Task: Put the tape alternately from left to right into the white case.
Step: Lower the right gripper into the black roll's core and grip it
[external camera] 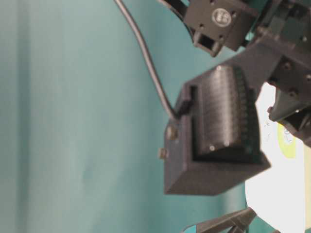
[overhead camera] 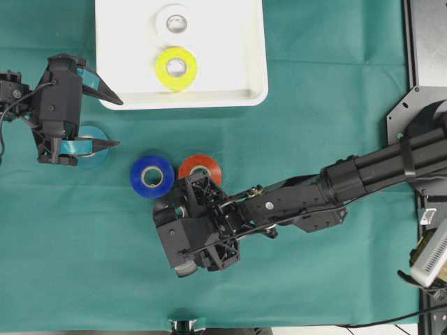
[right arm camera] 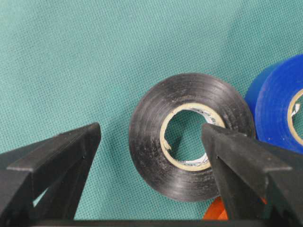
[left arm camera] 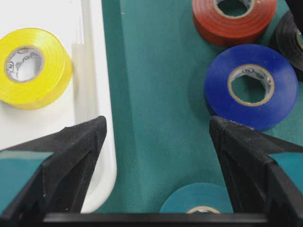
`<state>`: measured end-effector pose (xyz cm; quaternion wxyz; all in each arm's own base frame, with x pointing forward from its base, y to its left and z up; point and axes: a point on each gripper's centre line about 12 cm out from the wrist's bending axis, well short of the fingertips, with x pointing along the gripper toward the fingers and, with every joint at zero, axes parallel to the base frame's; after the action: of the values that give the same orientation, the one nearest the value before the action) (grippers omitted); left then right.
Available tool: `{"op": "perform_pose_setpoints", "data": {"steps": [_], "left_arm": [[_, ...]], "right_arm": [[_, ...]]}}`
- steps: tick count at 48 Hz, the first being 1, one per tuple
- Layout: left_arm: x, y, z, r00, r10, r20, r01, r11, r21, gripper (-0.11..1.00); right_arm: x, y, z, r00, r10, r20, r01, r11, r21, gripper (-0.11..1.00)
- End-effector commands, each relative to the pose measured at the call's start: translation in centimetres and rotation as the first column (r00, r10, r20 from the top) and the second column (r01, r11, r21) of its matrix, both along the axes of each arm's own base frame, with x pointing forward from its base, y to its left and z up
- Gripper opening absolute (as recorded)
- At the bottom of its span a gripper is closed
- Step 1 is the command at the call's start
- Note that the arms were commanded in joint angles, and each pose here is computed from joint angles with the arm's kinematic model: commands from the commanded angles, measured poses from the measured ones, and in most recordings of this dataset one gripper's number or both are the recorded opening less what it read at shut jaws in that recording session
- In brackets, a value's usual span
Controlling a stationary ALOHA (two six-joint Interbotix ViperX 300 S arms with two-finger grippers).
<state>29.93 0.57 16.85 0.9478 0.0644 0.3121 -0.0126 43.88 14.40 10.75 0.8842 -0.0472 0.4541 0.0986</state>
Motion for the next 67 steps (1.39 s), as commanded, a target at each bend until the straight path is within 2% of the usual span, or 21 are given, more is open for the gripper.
{"op": "perform_pose_setpoints", "data": {"steps": [1,9,15,18,25,30,48,67], "left_arm": [[0.2,0.0,0.5,1.000,0.000,0.020,0.000,1.000,-0.002,0.99],[-0.1,0.0,0.3,1.000,0.001,0.014,-0.001,1.000,-0.003,0.99],[-0.1,0.0,0.4,1.000,0.002,0.015,-0.002,1.000,-0.005,0.99],[-0.1,0.0,0.3,1.000,0.002,0.014,-0.002,1.000,-0.005,0.99],[-0.1,0.0,0.3,1.000,0.002,0.014,-0.002,1.000,-0.005,0.99],[-0.2,0.0,0.4,1.000,0.002,0.015,-0.002,1.000,-0.005,0.99],[-0.2,0.0,0.4,1.000,0.008,0.016,-0.008,1.000,-0.012,0.99],[-0.2,0.0,0.4,1.000,0.008,0.016,-0.008,1.000,-0.012,0.99]], "right_arm": [[0.4,0.0,1.0,1.000,-0.009,0.025,0.009,1.000,0.016,0.72],[0.4,0.1,0.1,1.000,-0.008,0.009,0.008,1.000,0.012,0.67],[0.4,0.1,-0.3,1.000,-0.010,0.001,0.010,1.000,0.011,0.57],[0.5,0.1,-0.2,1.000,-0.008,0.005,0.008,1.000,0.010,0.47],[0.6,0.2,0.1,1.000,-0.007,0.013,0.006,1.000,0.010,0.13],[0.7,0.2,0.1,1.000,-0.004,0.023,0.003,1.000,0.014,0.03],[0.8,0.3,1.0,0.999,-0.002,0.046,0.000,1.000,0.023,0.02],[0.2,0.6,5.2,0.992,0.005,0.124,-0.011,0.999,0.049,0.02]]}}
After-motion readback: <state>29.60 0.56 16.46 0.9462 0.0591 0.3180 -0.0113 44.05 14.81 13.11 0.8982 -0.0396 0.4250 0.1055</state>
